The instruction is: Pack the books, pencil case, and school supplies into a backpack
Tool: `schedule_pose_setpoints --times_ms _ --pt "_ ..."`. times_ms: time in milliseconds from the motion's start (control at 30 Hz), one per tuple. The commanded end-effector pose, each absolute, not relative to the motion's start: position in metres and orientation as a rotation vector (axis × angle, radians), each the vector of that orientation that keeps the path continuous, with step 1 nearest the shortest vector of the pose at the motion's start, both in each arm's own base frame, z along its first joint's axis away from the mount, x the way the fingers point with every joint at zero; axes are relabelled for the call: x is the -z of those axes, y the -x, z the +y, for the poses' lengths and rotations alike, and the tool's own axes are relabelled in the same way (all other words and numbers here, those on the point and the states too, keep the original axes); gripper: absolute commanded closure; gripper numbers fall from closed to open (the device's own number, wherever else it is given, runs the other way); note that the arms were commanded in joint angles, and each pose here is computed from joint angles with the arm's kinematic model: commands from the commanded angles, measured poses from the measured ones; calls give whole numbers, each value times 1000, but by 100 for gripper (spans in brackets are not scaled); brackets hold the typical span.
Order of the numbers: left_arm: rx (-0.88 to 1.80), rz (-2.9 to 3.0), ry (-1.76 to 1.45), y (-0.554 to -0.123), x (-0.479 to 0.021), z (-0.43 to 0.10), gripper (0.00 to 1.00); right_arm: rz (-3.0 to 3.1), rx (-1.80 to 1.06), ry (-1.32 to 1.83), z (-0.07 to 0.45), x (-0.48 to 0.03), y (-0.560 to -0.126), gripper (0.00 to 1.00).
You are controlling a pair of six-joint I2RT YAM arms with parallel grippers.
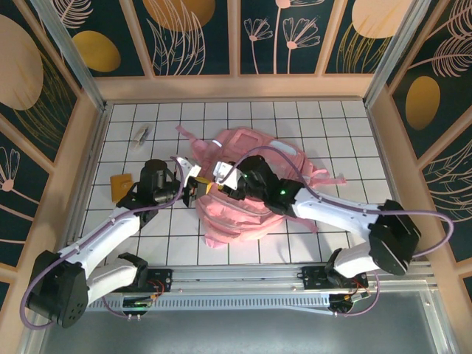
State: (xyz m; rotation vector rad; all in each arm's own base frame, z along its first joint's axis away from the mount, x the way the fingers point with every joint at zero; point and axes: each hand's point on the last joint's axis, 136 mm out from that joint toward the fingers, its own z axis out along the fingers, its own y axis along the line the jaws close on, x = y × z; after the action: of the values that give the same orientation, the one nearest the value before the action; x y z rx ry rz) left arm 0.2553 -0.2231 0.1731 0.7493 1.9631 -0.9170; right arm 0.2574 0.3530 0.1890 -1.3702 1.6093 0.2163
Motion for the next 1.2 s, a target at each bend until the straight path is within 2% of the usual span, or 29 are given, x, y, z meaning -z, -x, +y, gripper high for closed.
schedule_pose_setpoints --times_ms 0,67,100,200,233,333,467,667,800,967,1167 --pt "985 1878 -802 -244 -191 -231 100 1687 -92 1415 339 -170 -266 55" --pt "987 1877 -801 -244 -191 -231 100 1701 -64 1385 334 -171 -273 59" --pt "986 1877 -800 -244 -192 -231 100 1701 -48 1371 333 -173 -277 64" --pt "964 1883 -793 -245 -190 -229 100 1683 -46 1369 334 -178 -278 96" --pt "950 1885 -790 -245 -189 -228 100 1674 -62 1378 336 -180 -276 100" --pt "872 1883 -802 -250 -187 -222 100 1580 -160 1468 347 -190 -259 100" --pt "690 1900 -734 -278 -180 -206 100 1338 -256 1674 351 -207 -223 100" --pt "475 1939 -642 -336 -153 -175 100 1090 -145 1887 330 -212 -207 100" --pt "507 1913 -612 -364 -148 -180 100 973 -68 1934 322 -223 -205 100" --pt "688 1932 -701 -382 -137 -212 100 843 -26 1958 328 -234 -202 100" --pt "727 1853 -740 -378 -156 -219 100 824 15 1901 326 -255 -226 100"
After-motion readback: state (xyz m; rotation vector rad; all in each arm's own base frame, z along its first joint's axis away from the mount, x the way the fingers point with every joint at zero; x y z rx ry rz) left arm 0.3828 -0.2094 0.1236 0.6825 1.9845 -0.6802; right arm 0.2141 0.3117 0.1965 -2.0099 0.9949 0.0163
